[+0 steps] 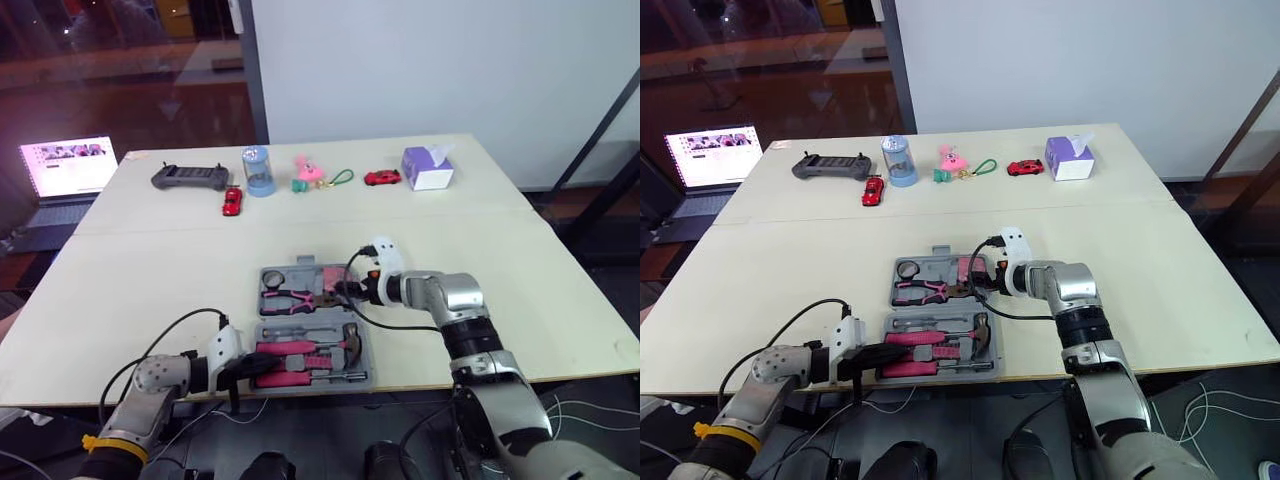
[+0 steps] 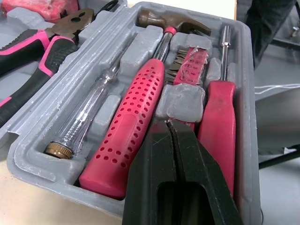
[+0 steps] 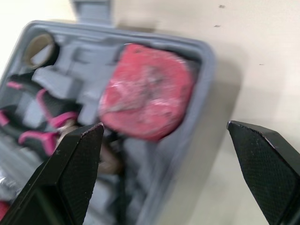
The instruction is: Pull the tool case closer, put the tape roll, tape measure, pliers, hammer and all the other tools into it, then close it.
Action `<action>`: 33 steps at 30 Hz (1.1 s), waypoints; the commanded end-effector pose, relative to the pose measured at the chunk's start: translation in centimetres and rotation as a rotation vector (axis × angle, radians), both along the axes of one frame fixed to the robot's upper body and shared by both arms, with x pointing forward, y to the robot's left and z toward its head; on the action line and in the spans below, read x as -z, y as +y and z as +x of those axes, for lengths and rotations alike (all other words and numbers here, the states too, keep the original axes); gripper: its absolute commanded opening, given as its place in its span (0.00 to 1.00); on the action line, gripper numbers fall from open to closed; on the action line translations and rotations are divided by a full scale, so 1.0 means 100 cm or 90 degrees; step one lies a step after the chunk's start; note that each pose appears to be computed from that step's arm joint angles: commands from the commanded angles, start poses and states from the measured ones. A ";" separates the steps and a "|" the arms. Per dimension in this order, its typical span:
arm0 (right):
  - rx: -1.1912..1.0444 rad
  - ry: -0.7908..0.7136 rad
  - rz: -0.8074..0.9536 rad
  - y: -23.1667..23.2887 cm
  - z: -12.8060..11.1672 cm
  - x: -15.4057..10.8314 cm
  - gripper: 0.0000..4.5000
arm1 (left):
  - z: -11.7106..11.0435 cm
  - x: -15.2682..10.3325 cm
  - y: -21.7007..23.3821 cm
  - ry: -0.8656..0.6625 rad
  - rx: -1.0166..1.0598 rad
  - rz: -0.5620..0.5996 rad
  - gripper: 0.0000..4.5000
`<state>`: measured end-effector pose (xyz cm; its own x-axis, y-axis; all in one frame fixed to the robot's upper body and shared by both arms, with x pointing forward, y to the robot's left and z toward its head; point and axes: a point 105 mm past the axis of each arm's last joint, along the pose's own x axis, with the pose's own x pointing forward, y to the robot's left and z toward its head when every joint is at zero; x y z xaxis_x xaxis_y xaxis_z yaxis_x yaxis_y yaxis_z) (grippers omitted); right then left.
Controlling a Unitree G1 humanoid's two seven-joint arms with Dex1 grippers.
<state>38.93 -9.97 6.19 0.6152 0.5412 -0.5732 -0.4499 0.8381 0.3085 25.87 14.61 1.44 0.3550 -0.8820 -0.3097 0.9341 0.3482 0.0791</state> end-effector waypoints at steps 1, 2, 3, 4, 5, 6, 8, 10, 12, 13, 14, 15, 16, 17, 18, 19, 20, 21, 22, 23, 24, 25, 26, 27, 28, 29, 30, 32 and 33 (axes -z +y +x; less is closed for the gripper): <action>0.001 0.020 0.060 0.010 0.011 0.002 0.99 | -0.005 0.017 0.014 0.043 -0.004 0.059 0.00; 0.001 0.033 0.076 0.013 0.012 0.004 0.99 | -0.004 0.016 0.014 0.040 0.000 0.064 0.00; 0.002 0.046 0.096 0.016 0.012 0.004 0.99 | -0.004 0.015 0.014 0.038 0.002 0.067 0.00; 0.011 0.057 0.116 0.016 0.013 0.005 0.99 | -0.003 0.015 0.014 0.037 0.003 0.068 0.00; 0.019 0.064 0.131 0.017 0.015 0.005 0.99 | -0.002 0.014 0.014 0.037 0.003 0.067 0.00; 0.020 0.074 0.151 0.018 0.015 0.005 0.99 | -0.002 0.014 0.014 0.036 0.003 0.067 0.00; 0.024 0.087 0.178 0.021 0.016 0.005 0.99 | -0.001 0.014 0.013 0.035 0.004 0.070 0.00; 0.027 0.094 0.194 0.023 0.017 0.006 0.99 | -0.001 0.015 0.013 0.034 0.005 0.071 0.00; 0.016 0.097 0.248 0.032 0.017 -0.001 0.99 | 0.000 0.015 0.013 0.033 0.004 0.072 0.00; 0.014 0.095 0.267 0.034 0.018 -0.004 0.99 | 0.000 0.015 0.013 0.032 0.004 0.073 0.00; 0.013 0.094 0.285 0.035 0.019 -0.008 0.99 | -0.001 0.015 0.013 0.032 0.004 0.073 0.00; 0.008 0.092 0.301 0.036 0.019 -0.011 0.99 | -0.001 0.015 0.013 0.031 0.004 0.074 0.00; 0.004 0.091 0.313 0.035 0.019 -0.014 0.99 | -0.001 0.015 0.013 0.031 0.003 0.074 0.00; -0.002 0.089 0.321 0.035 0.019 -0.016 0.99 | -0.001 0.015 0.013 0.031 0.003 0.074 0.00; -0.011 0.085 0.330 0.035 0.019 -0.019 0.99 | -0.001 0.015 0.013 0.031 0.002 0.074 0.00; -0.019 0.080 0.338 0.035 0.019 -0.022 0.99 | -0.001 0.015 0.013 0.031 0.003 0.075 0.00; -0.025 0.069 0.351 0.035 0.020 -0.028 0.99 | -0.001 0.015 0.014 0.031 0.003 0.076 0.00; -0.032 0.060 0.360 0.035 0.021 -0.032 0.99 | -0.001 0.015 0.014 0.031 0.003 0.076 0.00; -0.037 0.050 0.363 0.035 0.022 -0.037 0.99 | -0.001 0.015 0.014 0.032 0.003 0.076 0.00; -0.044 0.040 0.361 0.034 0.023 -0.040 0.99 | -0.001 0.015 0.014 0.032 0.003 0.076 0.00; -0.058 0.031 0.351 0.034 0.022 -0.043 0.99 | -0.001 0.015 0.014 0.031 0.003 0.076 0.00; -0.069 0.026 0.347 0.033 0.021 -0.046 0.99 | -0.001 0.015 0.014 0.031 0.003 0.077 0.00; -0.079 0.021 0.343 0.033 0.020 -0.049 0.99 | -0.001 0.014 0.014 0.031 0.003 0.077 0.00; -0.093 0.015 0.337 0.034 0.019 -0.052 0.99 | 0.000 0.014 0.015 0.029 0.001 0.078 0.00; -0.104 0.012 0.331 0.034 0.017 -0.054 0.99 | 0.000 0.013 0.015 0.028 0.000 0.077 0.00; -0.114 0.009 0.322 0.034 0.014 -0.056 0.99 | 0.001 0.012 0.015 0.026 -0.004 0.075 0.00; -0.123 0.003 0.314 0.034 0.012 -0.058 0.99 | 0.002 0.010 0.015 0.024 -0.009 0.072 0.00; -0.136 -0.008 0.304 0.033 0.006 -0.063 0.99 | 0.003 0.007 0.016 0.021 -0.016 0.068 0.00; -0.144 -0.016 0.302 0.033 0.002 -0.066 0.99 | 0.004 0.005 0.016 0.021 -0.020 0.063 0.00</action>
